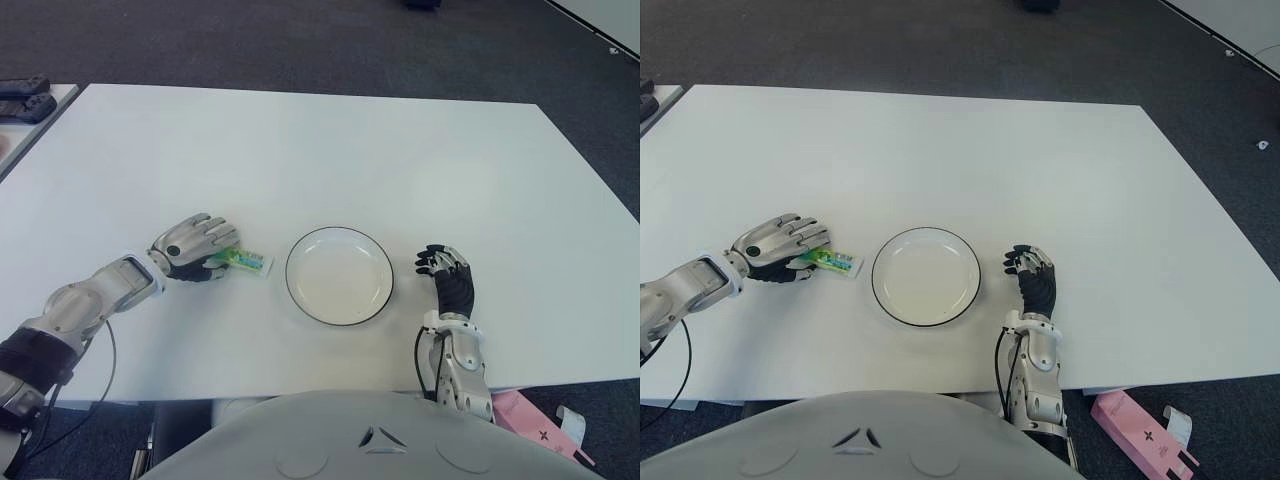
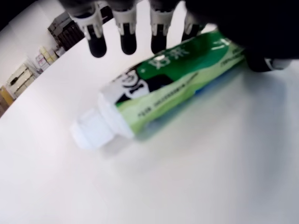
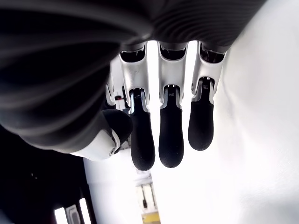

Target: Put the toothpaste on the table into the plate.

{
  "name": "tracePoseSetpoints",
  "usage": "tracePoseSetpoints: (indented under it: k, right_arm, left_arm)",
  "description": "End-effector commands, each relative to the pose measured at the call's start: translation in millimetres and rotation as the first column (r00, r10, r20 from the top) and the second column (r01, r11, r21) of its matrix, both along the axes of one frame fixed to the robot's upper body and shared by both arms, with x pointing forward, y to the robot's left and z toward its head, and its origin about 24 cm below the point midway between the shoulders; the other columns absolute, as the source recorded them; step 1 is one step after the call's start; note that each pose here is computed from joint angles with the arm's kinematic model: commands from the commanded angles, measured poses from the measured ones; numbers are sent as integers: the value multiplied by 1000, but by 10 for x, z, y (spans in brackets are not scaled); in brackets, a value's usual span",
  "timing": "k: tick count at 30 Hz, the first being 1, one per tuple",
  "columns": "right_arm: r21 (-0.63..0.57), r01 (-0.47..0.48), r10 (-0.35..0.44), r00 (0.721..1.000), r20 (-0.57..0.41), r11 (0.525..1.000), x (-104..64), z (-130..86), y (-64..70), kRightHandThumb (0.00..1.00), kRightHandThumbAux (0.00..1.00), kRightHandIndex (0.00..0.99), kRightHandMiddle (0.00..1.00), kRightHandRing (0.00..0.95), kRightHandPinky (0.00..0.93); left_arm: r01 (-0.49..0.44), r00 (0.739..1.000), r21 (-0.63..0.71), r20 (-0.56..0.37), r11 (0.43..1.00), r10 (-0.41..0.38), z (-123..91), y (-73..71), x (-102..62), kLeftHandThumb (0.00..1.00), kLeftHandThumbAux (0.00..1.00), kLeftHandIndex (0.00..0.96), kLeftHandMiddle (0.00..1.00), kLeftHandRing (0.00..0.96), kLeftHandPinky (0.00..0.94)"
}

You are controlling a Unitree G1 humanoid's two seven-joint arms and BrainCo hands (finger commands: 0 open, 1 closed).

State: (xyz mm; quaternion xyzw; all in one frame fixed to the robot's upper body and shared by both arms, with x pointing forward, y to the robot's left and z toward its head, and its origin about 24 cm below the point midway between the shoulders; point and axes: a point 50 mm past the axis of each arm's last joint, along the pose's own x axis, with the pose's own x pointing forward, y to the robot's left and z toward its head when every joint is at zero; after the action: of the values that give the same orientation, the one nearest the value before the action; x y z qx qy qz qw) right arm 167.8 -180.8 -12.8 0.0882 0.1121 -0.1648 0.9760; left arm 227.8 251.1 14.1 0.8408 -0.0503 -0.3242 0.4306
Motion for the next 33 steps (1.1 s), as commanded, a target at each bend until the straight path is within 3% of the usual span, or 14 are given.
tracePoseSetpoints:
  k: [1,24,29,32,33]
  right_arm:
    - [69,26,-19,994,-106,997,-131,-185,75,709,724,429,538,535,535]
    - [52,27,-22,995,-97,998,-137,-188,55,709,725,429,540,530,527]
    - [48,25,-20,995,-101,999,-134,-186,54,709,725,429,540,529,523]
    - [46,23,-19,995,-101,999,-132,-185,53,709,725,429,539,527,520]
    - [46,23,-18,995,-101,999,-132,-185,52,709,725,429,539,527,520]
  left_arm:
    - [-5,993,111,-113,994,17,-323,100,-157,496,90,0,41,9,15]
    - [-45,996,72,-78,996,51,-464,139,-157,518,129,0,94,81,114]
    - [-86,993,29,-77,996,88,-496,149,-165,559,156,0,170,200,290]
    - [-115,990,-2,-85,993,114,-511,152,-168,733,302,44,248,354,491]
    - [-119,989,-7,-85,993,118,-513,153,-168,753,316,53,256,367,512]
